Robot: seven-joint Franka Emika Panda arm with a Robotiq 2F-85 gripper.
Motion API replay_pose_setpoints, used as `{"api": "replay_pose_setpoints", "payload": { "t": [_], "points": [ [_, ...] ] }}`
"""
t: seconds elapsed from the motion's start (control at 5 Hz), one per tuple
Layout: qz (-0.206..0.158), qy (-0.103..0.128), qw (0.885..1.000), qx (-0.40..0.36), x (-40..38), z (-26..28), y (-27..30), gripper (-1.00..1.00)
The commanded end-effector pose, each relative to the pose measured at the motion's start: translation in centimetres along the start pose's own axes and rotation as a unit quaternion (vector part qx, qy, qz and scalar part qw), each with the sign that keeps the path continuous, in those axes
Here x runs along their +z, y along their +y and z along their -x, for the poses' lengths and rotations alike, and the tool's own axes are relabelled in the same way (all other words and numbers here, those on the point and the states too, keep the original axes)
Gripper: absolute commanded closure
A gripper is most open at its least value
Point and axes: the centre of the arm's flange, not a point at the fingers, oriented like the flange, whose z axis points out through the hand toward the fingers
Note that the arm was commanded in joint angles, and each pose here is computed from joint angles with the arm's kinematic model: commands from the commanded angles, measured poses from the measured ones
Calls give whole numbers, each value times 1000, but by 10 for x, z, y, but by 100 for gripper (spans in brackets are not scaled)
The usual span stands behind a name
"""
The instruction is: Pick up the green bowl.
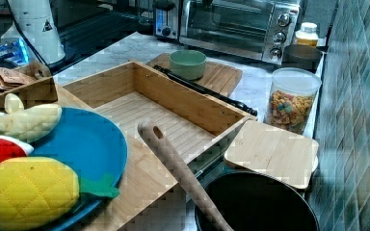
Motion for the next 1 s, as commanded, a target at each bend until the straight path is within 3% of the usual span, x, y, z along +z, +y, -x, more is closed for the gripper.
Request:
{"api": "replay_pose_setpoints", "payload": {
  "t": [0.2, 0.4, 0.8, 1.0],
  "points": [
    [-17, 17, 999, 49, 21, 90, 6, 100],
    [-15, 12, 999, 45, 29, 101, 15, -100],
    [-1, 23, 998, 55, 77, 114, 37, -100],
    [23, 10, 998, 61, 106, 114, 38, -100]
  ]
}}
